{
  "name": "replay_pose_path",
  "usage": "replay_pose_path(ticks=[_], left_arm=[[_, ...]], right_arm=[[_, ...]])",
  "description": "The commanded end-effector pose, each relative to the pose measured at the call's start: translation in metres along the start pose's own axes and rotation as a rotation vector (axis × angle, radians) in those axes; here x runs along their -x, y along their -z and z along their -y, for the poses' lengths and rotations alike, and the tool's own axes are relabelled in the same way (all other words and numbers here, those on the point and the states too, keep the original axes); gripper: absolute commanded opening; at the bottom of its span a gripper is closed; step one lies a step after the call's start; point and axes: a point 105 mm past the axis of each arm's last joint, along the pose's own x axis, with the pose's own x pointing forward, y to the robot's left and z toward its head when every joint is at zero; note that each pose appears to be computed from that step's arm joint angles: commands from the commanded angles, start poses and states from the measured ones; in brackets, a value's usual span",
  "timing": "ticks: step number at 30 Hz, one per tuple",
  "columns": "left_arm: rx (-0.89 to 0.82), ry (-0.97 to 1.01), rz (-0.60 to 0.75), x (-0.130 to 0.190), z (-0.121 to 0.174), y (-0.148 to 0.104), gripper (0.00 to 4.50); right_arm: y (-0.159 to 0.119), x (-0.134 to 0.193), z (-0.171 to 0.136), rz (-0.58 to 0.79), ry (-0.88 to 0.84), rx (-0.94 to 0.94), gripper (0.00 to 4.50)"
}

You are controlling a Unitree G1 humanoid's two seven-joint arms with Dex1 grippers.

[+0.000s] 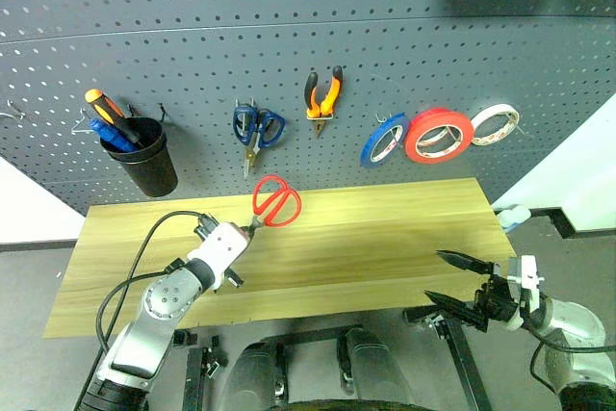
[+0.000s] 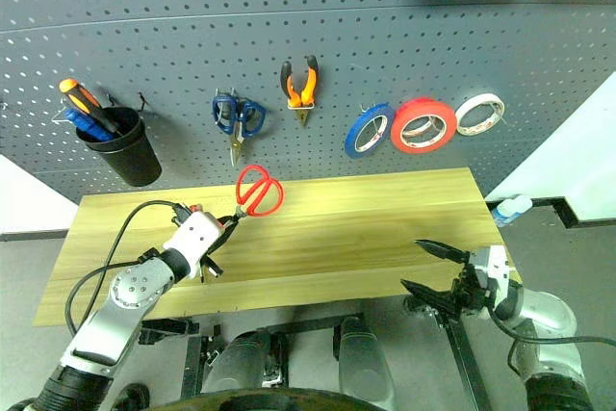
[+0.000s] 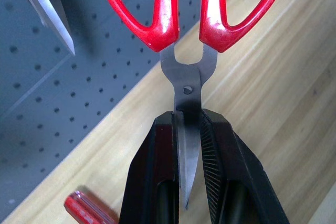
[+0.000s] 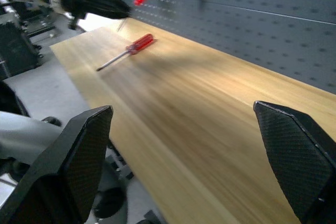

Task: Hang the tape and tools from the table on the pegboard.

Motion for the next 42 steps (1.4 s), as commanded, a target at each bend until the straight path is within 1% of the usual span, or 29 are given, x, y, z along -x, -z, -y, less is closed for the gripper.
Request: replay_pose_path(ticks=[1,4,7,13,18,22,28,31,42], left_arm=[[-0.035,-0.027,0.090,0.006,-0.007,-0.019,0.27],[-0.067,-0.025,0.108,0.009,-0.006,-0.020,0.27],[-0.083,-0.070,0.135,0.015,-0.012,-0.024,0.27],[-0.125,-0.118,0.187,0.021,-0.018,-0.033,0.27],[-0.156,-0.155,0.205,0.023,-0.024,-0.036,0.27],[-0.184,-0.190,0.227,0.025,-0.026,-0.039,0.27],[-0.228,-0.246,0.247,0.029,-0.032,-0.040,0.27],[-0.253,-0.310,0.253,0.033,-0.041,-0.042,0.27],[-0.230,-0.380,0.225,0.031,-0.053,-0.038,0.27]], right_arm=[[0.000,0.004,-0.001,0.071,-0.001,-0.006,4.50],[0.000,0.004,0.000,0.104,0.002,-0.023,4.50],[0.002,0.004,-0.005,0.116,-0.007,-0.017,4.50],[-0.009,0.002,-0.003,0.212,0.000,-0.080,4.50],[-0.030,-0.006,0.000,0.276,-0.005,-0.101,4.50],[-0.059,-0.024,-0.002,0.317,-0.030,-0.109,4.50],[-0.078,-0.039,-0.006,0.326,-0.025,-0.118,4.50],[-0.087,-0.048,-0.010,0.328,-0.023,-0.106,4.50],[-0.108,-0.068,-0.018,0.325,-0.022,-0.091,4.50]])
